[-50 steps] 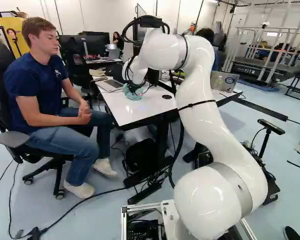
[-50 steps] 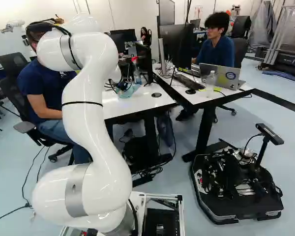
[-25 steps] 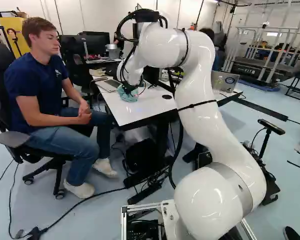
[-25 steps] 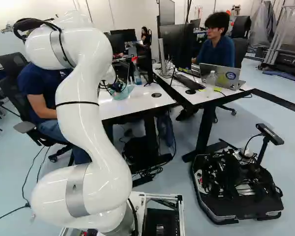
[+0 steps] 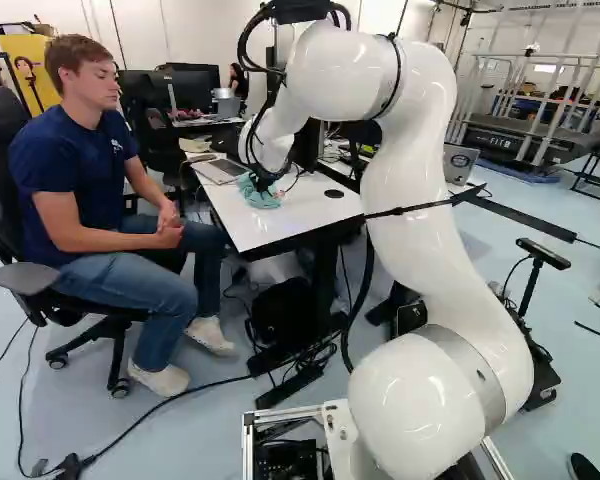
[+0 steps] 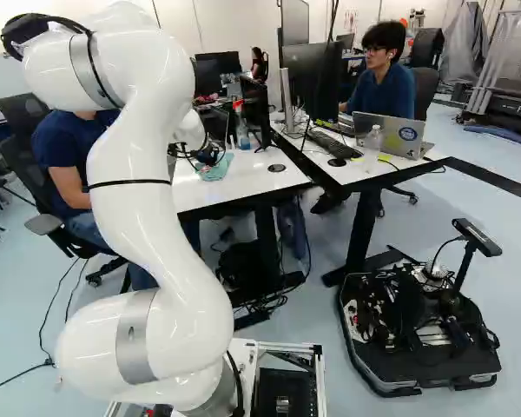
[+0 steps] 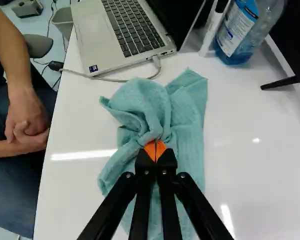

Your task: Clean the table with the green towel

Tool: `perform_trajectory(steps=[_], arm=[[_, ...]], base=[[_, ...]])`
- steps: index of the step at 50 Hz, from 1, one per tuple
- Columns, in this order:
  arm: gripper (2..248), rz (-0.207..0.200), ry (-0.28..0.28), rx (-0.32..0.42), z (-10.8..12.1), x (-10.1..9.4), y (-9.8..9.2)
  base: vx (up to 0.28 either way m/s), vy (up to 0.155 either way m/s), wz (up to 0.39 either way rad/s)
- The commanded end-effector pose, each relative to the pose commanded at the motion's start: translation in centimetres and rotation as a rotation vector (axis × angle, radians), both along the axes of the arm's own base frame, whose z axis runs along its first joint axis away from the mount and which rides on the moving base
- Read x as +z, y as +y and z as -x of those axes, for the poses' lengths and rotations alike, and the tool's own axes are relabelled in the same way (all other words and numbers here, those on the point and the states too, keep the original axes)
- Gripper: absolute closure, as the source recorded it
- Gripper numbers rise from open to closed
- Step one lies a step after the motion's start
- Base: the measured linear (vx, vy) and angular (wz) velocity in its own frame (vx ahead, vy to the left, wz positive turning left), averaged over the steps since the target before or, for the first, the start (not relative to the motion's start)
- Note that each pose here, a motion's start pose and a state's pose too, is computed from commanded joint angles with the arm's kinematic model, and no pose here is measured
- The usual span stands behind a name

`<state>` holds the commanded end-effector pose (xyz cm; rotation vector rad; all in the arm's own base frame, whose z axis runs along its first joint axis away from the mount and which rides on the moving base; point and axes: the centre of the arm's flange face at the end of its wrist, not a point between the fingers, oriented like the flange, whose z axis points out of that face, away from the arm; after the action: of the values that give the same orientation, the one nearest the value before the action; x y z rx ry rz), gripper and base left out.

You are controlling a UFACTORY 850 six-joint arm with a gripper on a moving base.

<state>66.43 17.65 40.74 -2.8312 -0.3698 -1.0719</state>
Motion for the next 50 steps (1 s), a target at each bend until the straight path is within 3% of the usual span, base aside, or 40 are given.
perform_trajectory(steps=[42,50], arm=[[227,-0.001,-0.006,-0.112,-2.2,-0.1,-7.4],[227,-0.003,-0.016,-0.121,-3.4,-0.2,-7.9]], base=[[0.0,0.0,0.0],[0.0,0.0,0.0]])
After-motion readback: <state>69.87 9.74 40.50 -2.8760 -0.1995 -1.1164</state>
